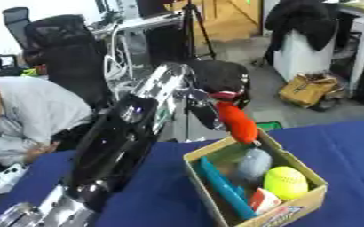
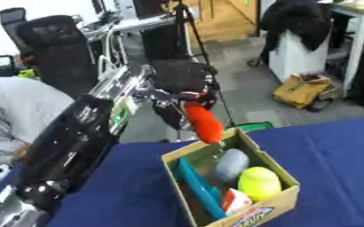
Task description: Pick up objects on the table and place them in the box.
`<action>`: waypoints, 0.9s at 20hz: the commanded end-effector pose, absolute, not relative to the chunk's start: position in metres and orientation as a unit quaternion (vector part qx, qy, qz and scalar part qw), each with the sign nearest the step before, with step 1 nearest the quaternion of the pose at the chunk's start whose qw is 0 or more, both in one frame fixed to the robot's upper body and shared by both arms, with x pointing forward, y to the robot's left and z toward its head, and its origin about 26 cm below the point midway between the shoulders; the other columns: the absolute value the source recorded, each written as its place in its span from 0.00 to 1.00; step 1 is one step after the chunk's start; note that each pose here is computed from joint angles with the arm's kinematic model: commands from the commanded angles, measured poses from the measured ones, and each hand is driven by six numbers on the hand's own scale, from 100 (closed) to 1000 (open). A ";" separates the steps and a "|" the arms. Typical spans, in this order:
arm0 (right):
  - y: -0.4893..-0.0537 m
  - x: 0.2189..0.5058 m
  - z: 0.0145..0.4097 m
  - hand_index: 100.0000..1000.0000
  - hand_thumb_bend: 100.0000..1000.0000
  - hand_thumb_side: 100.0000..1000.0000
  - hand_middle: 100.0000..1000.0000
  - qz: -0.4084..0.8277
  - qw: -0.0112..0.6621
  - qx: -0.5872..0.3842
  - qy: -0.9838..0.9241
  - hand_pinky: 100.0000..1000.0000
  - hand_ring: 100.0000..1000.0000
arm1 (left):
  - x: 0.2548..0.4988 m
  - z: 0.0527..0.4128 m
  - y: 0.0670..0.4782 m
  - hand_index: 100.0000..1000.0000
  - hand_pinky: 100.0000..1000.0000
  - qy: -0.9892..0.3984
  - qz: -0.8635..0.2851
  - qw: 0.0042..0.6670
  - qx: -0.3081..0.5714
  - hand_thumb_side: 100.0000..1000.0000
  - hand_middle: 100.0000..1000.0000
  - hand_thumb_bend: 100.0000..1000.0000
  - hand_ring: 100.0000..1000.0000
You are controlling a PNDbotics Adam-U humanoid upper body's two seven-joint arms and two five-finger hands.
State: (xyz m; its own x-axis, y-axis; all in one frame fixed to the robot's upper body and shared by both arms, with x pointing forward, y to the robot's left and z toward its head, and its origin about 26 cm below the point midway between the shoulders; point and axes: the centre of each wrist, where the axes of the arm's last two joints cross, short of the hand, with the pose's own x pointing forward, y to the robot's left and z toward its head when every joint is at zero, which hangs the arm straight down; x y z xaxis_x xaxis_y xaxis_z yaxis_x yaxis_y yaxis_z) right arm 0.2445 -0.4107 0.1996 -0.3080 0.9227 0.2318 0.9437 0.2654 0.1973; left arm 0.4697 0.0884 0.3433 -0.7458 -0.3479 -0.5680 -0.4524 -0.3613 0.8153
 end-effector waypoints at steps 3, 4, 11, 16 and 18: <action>-0.410 0.244 0.211 0.53 0.00 0.42 0.51 -0.148 0.008 -0.576 -0.804 0.73 0.66 | 0.471 0.340 0.078 0.50 1.00 0.537 0.754 0.056 -0.374 0.28 0.36 0.37 0.57; -0.410 0.245 0.211 0.53 0.00 0.42 0.51 -0.148 0.008 -0.576 -0.804 0.73 0.66 | 0.471 0.337 0.075 0.50 1.00 0.533 0.756 0.059 -0.376 0.28 0.36 0.37 0.57; -0.410 0.245 0.211 0.53 0.00 0.43 0.51 -0.151 0.007 -0.573 -0.805 0.73 0.66 | 0.475 0.317 0.064 0.51 1.00 0.506 0.770 0.079 -0.381 0.33 0.37 0.37 0.58; -0.409 0.245 0.211 0.53 0.00 0.43 0.51 -0.153 0.008 -0.572 -0.806 0.73 0.66 | 0.478 0.305 0.061 0.70 1.00 0.466 0.794 0.080 -0.382 0.46 0.53 0.42 0.71; -0.409 0.245 0.210 0.53 0.00 0.43 0.51 -0.153 0.008 -0.572 -0.806 0.73 0.66 | 0.479 0.304 0.060 0.73 1.00 0.452 0.801 0.080 -0.384 0.47 0.55 0.43 0.72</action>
State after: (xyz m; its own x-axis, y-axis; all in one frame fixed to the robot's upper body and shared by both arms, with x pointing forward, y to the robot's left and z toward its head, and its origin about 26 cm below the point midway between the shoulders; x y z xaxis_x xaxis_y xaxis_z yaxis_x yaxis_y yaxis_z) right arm 0.2465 -0.4087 0.2012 -0.3251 0.9173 0.2300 0.9375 0.2806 0.2060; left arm 0.4794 0.0597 0.2938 -0.7129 -0.2247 -0.6643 -0.4624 -0.5616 0.6861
